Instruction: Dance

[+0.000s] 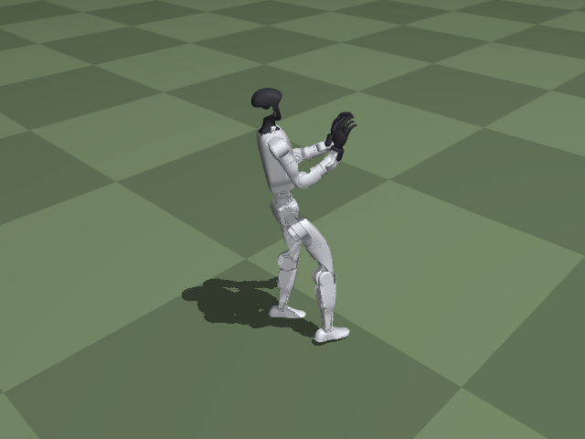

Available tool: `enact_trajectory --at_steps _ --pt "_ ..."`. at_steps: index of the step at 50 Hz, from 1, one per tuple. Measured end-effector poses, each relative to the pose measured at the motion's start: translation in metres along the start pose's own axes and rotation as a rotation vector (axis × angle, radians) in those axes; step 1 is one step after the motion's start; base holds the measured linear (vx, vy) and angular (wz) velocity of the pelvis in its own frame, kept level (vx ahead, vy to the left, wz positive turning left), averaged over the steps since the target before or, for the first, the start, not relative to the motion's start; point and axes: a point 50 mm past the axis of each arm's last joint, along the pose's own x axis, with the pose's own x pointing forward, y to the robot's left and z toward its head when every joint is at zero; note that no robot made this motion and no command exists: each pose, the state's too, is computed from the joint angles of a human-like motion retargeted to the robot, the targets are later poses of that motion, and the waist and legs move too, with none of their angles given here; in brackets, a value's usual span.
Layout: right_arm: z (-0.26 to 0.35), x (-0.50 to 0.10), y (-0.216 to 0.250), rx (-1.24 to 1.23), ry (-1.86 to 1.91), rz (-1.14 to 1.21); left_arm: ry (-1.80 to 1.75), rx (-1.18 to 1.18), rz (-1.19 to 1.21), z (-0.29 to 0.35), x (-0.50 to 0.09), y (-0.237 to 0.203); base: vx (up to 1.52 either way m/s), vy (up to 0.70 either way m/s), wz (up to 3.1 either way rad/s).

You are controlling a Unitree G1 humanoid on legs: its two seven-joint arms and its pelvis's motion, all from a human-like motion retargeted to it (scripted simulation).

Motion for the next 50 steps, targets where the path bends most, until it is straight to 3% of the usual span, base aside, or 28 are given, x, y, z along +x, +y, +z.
enact_trajectory --at_steps 5,13,19,25,28,33,41,45,50 --pt "-0.062 -0.009 -0.063 -0.140 0.155 -0.192 -0.087 -0.072 0.280 -0.005 0.034 0.089 0.07 -0.63 1.85" --pt "-0.112 -0.103 -0.189 -0.629 0.406 -0.520 -0.159 0.047 0.540 -0.012 0.015 0.177 -0.14 -0.53 0.91" --pt "-0.117 -0.179 -0.251 -0.968 0.643 -0.347 -0.012 0.250 0.548 -0.030 -0.047 0.217 -0.17 -0.18 -0.51" --pt "-0.106 -0.242 -0.262 -0.774 0.929 0.025 0.298 0.556 0.315 -0.031 -0.138 0.251 -0.15 -0.07 -0.97" --pt "-0.096 -0.256 -0.251 -0.599 0.952 0.275 0.477 0.567 0.215 -0.025 -0.180 0.246 -0.10 0.04 -0.84" --pt "-0.063 -0.254 -0.165 -0.106 0.719 0.552 0.625 0.483 0.148 -0.013 -0.226 0.216 -0.18 0.02 -1.04" --pt "0.036 -0.180 -0.011 0.582 0.142 0.546 0.531 -0.094 -0.339 -0.024 -0.199 0.074 -0.20 -0.07 -0.56" --pt "0.061 -0.120 0.013 0.629 -0.122 0.399 0.289 -0.203 -0.459 -0.013 -0.141 0.010 0.00 -0.20 0.34" --pt "0.053 -0.051 0.021 0.346 -0.213 0.212 0.043 -0.116 -0.344 0.015 -0.057 -0.031 0.09 -0.30 1.02"
